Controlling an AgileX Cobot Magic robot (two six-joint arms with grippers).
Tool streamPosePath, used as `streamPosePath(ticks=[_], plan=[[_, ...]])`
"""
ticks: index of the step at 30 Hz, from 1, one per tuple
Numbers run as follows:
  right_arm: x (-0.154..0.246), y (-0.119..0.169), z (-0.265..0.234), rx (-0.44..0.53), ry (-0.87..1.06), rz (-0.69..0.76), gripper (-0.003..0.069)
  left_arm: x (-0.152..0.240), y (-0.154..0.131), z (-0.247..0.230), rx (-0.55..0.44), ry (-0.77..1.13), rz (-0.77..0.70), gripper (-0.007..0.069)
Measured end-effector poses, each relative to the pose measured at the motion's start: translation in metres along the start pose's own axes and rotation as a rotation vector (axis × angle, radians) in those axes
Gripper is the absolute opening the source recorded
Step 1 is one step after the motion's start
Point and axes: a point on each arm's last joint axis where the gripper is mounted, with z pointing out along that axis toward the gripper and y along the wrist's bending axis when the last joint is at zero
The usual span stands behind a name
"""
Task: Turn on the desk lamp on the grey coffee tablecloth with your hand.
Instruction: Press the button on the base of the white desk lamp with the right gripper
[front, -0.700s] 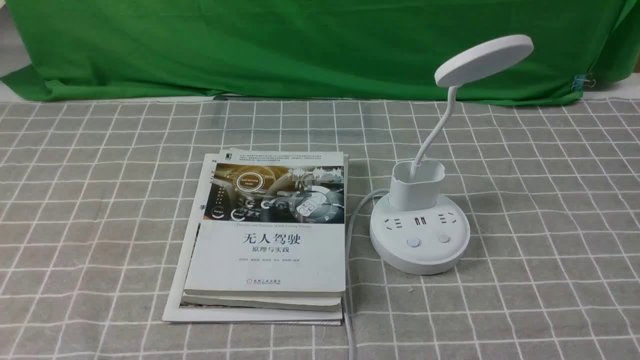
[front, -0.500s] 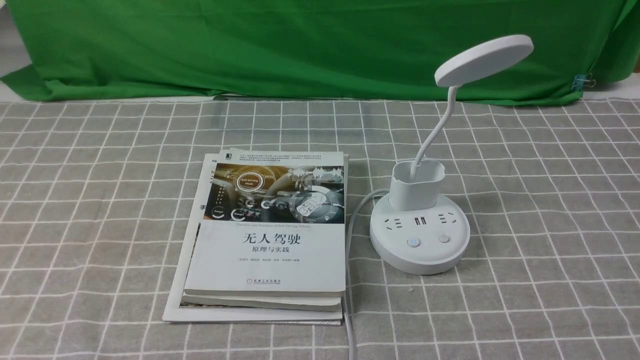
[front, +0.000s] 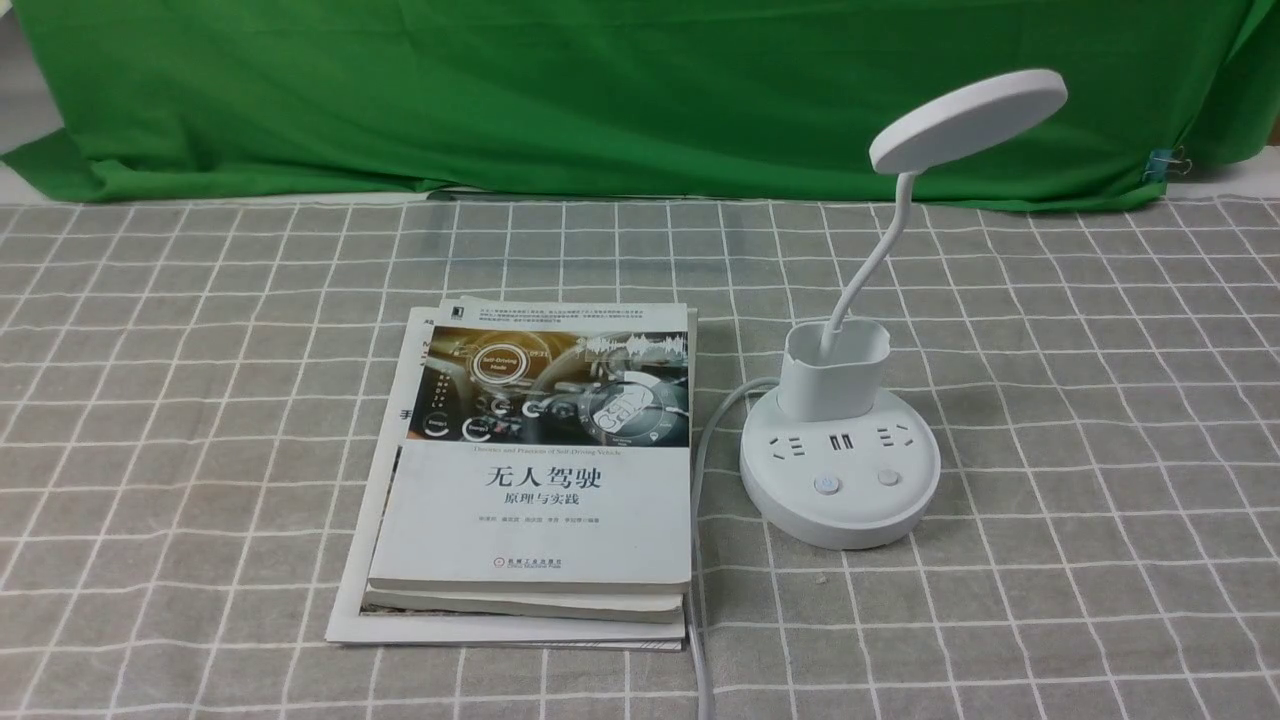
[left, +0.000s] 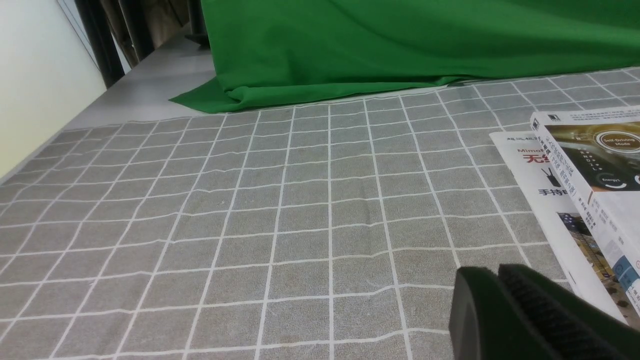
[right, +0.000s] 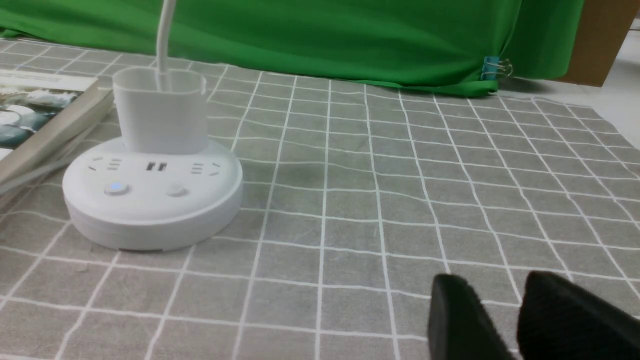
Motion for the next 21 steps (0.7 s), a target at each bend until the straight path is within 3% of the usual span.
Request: streamPosePath(ticks=[21], plan=[[-0.003,-0.0007,-0.0001,0.007,-0.033,0.017,0.0244,0.0,0.0,0.0,0.0,0.0,0.0,0.0019]])
